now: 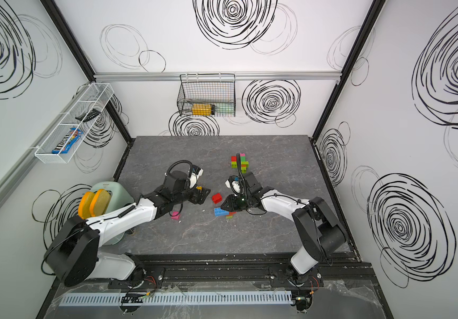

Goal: Assemble the number 4 with lego
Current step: Assemble the lego brick with the lego brick, then pick up the lego brick from the center of the board, then assemble the lego brick with the lego brick, then move the lego brick at the center of the board.

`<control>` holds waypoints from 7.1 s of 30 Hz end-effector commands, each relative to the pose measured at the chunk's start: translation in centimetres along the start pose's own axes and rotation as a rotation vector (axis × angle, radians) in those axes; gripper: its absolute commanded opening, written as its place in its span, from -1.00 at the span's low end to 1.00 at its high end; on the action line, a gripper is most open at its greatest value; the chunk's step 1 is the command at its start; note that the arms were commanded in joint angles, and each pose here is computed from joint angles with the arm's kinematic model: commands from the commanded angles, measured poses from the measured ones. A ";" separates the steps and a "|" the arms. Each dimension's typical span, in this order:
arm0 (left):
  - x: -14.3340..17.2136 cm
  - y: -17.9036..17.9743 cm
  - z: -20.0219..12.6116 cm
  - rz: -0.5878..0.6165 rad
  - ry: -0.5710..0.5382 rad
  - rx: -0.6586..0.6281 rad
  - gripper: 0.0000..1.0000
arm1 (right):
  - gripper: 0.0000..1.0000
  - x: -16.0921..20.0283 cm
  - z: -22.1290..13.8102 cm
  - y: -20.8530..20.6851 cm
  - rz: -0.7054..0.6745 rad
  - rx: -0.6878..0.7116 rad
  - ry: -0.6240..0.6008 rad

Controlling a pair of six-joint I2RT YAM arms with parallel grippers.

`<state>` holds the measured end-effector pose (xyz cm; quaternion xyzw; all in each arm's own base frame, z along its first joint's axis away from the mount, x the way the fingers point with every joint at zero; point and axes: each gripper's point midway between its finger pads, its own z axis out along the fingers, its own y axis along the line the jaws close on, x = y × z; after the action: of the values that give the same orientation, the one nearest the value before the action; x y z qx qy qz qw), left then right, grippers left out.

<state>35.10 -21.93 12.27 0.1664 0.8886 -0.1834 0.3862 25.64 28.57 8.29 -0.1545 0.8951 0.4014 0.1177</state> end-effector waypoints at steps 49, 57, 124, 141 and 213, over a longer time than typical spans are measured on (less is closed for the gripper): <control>-3.2 -4.7 -3.5 0.252 -0.409 0.088 -1.00 | 0.65 -6.0 -5.1 5.2 -0.049 -0.089 -0.207; -2.3 -10.7 -7.9 0.562 -0.635 0.256 -1.00 | 0.69 -4.7 -6.7 8.3 -0.185 -0.183 -0.184; -0.5 2.7 -10.0 -0.240 -0.399 -0.260 0.92 | -1.00 0.2 -2.6 -0.1 0.042 0.684 -0.165; -0.1 3.7 -9.8 -0.319 -0.380 -0.219 0.92 | -1.00 4.7 -1.2 -4.7 0.025 0.840 0.042; 11.7 -1.1 -2.1 -0.517 0.226 0.085 0.91 | 0.95 -3.7 -6.3 3.0 -0.142 0.603 -0.308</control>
<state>25.66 -18.66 3.59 -0.0322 0.9383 -0.2556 0.2306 26.94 26.48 14.49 -0.1136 0.9414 0.1182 0.2947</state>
